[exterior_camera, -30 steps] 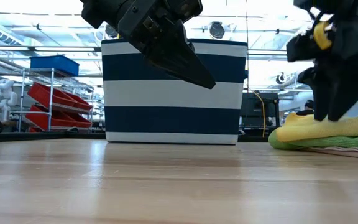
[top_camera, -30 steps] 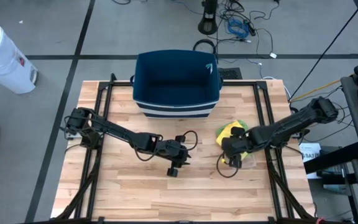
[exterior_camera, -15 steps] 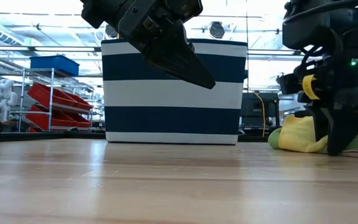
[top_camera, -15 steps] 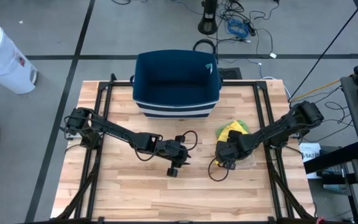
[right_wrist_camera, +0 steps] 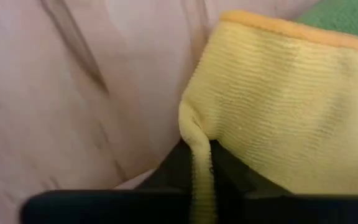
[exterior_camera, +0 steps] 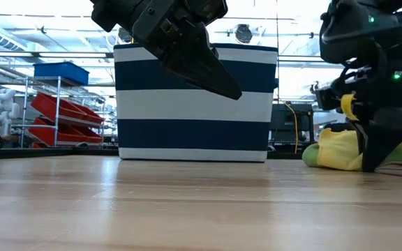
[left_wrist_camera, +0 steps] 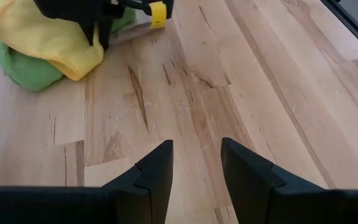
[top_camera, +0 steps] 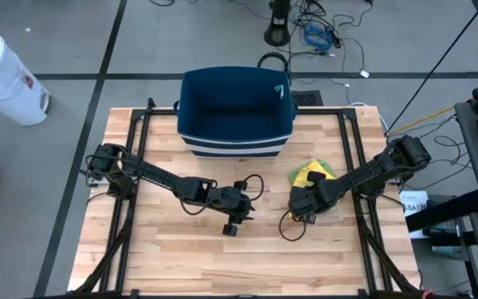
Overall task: Fold towel
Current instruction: Move the stacked towels to the center
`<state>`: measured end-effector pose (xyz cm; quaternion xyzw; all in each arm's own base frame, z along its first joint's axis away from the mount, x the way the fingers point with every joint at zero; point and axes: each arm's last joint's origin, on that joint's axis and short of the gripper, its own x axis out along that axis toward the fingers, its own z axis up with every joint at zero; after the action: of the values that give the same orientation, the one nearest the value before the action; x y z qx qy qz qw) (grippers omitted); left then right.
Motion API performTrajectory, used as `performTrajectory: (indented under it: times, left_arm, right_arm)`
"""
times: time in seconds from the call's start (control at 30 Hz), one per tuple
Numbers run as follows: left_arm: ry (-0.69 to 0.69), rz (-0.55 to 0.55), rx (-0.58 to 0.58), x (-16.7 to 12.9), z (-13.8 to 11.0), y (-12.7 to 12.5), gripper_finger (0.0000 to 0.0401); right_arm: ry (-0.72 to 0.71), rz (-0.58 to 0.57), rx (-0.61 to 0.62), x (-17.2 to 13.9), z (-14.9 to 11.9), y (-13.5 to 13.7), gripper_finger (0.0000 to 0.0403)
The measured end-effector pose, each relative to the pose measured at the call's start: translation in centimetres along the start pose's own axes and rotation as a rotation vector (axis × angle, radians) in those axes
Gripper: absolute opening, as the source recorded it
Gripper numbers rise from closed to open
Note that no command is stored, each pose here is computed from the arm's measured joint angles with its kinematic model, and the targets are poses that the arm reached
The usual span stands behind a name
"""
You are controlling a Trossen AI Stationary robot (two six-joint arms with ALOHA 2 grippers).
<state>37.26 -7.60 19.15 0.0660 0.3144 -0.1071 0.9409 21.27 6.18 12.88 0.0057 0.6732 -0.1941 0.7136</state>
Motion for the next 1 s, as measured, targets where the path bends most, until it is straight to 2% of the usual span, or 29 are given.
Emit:
performTrajectory:
  times: [0.07, 0.23, 0.37, 0.57, 0.83, 1.0]
  left_arm:
    - [0.000, 0.000, 0.000, 0.0, 0.0, 0.0, 0.0142]
    - [0.000, 0.000, 0.000, 0.0, 0.0, 0.0, 0.0142]
    - [0.001, 0.000, 0.005, 0.0, 0.0, 0.0, 0.0142]
    - [0.011, 0.020, 0.040, 0.0, -0.1, 0.0, 0.0142]
    - [0.012, 0.044, 0.050, 0.0, -0.1, 0.1, 0.0142]
    - [0.012, 0.044, 0.051, 0.0, -0.1, 0.1, 0.0142]
  right_arm:
    - [0.019, -0.016, -0.006, 0.1, -0.2, -0.1, 0.0010]
    - [0.010, -0.012, -0.016, 0.1, -0.2, -0.1, 0.0005]
    - [-0.036, 0.012, -0.089, 0.1, 0.0, 0.4, 0.0004]
    - [-0.135, 0.058, -0.245, -0.9, 0.6, 2.0, 0.0002]
    - [-0.443, 0.311, -0.558, -2.7, 2.0, 5.9, 0.0001]
    - [-0.534, 0.357, -0.732, -3.2, 2.0, 7.0, 0.0000]
